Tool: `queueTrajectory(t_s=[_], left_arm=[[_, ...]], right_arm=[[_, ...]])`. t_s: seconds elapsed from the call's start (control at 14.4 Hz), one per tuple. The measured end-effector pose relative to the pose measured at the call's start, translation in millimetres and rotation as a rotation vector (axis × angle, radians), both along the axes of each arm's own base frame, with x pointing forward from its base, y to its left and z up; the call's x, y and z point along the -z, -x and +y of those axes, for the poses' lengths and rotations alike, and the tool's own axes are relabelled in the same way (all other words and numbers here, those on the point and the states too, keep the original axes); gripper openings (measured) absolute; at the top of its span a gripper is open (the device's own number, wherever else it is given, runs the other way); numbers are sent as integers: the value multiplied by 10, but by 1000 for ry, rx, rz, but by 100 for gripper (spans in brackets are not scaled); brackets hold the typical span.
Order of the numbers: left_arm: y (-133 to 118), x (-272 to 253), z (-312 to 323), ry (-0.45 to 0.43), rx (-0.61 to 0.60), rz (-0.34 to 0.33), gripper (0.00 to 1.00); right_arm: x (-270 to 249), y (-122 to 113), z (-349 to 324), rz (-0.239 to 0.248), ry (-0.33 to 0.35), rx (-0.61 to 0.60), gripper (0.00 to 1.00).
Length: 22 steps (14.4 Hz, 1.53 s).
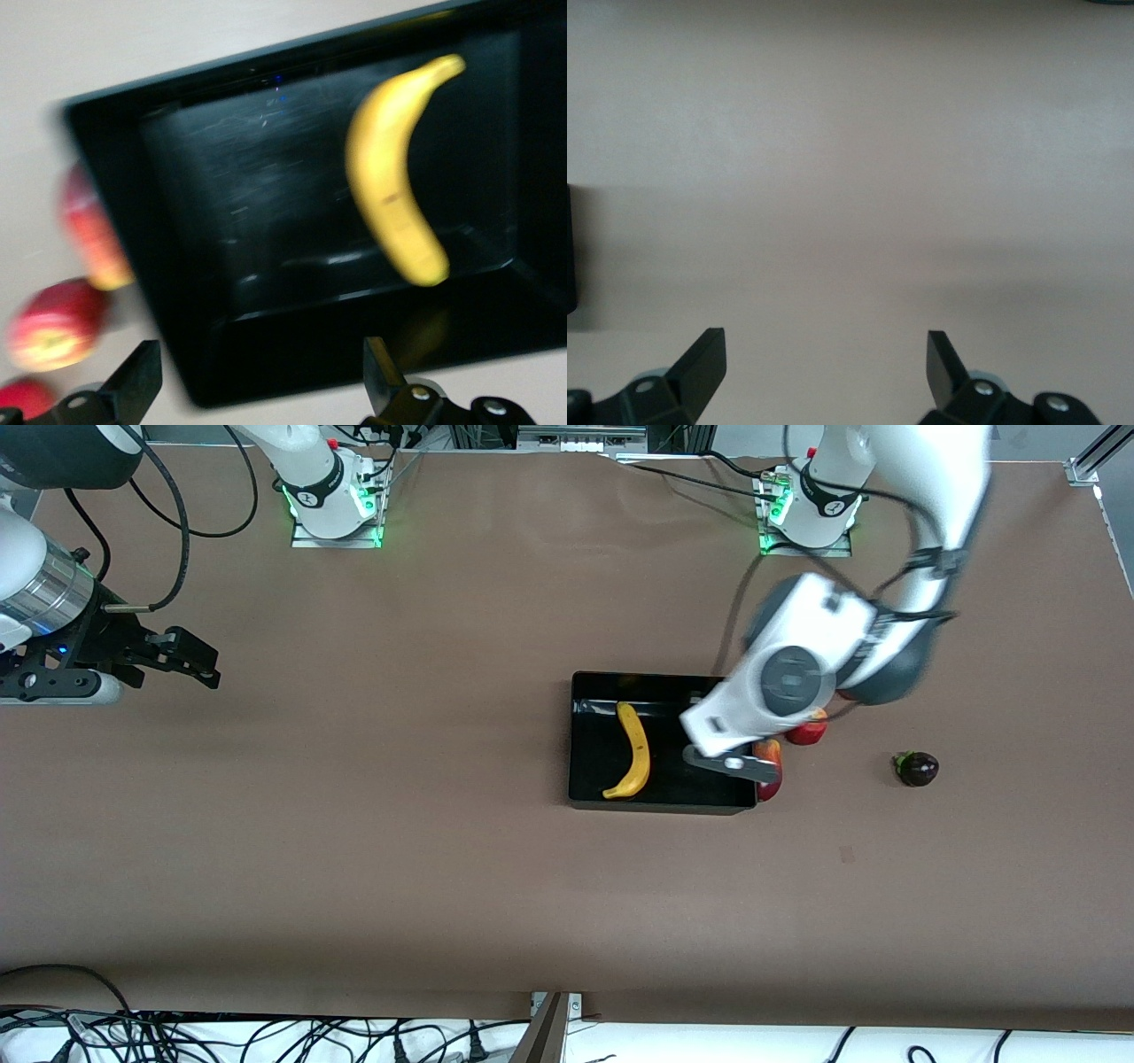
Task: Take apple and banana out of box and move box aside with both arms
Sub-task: 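Move the left gripper back into the box over the yellow banana, then grasp the banana with the left gripper and lift it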
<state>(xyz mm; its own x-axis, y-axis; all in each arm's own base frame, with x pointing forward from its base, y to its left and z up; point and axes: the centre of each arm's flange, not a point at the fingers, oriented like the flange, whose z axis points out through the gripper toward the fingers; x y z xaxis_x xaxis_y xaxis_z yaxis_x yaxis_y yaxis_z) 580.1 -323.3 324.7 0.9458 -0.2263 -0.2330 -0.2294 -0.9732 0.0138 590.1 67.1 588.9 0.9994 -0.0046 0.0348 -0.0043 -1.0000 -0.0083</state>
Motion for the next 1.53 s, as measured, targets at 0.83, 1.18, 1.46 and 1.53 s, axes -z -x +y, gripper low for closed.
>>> queueTrajectory(t_s=[0.83,1.18,1.46,1.53], left_arm=[[215,1498,-674,47,-87,-50,93],[207,1474,-668,49,-84,-61,40],[64,1089,-567,29,-98,-62,34],[-27,829,-464,19,-113,-68,34]], right_arm=[[-5,1,14,-1,0,-2,100],[-13,6,109,-8,-1,-19,100],[-13,8,132,-8,-1,-23,100],[-15,7,131,-9,-1,-22,100]])
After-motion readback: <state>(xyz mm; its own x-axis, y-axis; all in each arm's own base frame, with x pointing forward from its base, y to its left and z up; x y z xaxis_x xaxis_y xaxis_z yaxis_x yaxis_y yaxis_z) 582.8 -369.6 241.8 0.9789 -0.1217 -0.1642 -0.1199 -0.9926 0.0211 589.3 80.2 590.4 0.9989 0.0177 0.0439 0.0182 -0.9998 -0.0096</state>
